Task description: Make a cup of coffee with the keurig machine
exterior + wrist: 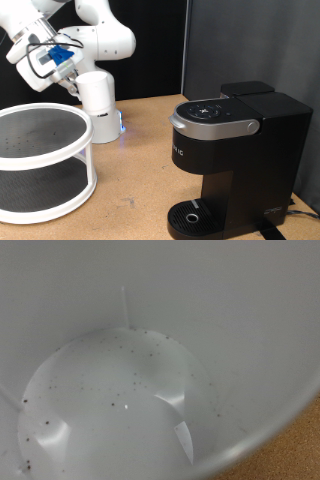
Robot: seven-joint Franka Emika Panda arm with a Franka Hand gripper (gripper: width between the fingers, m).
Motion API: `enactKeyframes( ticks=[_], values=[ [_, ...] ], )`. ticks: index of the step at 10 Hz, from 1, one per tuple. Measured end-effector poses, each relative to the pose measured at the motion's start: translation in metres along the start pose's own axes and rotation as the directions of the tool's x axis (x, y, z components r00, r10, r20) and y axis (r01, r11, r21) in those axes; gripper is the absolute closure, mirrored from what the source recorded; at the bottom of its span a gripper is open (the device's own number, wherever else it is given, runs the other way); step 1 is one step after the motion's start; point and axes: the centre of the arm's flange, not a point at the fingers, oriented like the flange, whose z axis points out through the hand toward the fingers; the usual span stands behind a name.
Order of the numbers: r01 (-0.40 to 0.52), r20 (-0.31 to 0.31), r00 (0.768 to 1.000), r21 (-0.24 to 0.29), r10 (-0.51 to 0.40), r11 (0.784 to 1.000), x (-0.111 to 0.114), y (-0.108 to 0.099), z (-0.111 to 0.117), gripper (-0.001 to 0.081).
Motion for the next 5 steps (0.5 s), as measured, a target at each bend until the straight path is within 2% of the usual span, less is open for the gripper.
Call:
enactKeyframes(
  ticks=[5],
  values=[
    [0.008,-0.046,0.999,-0.030,-0.009,1.000,0.051,-0.017,0.042,0.0736]
  ],
)
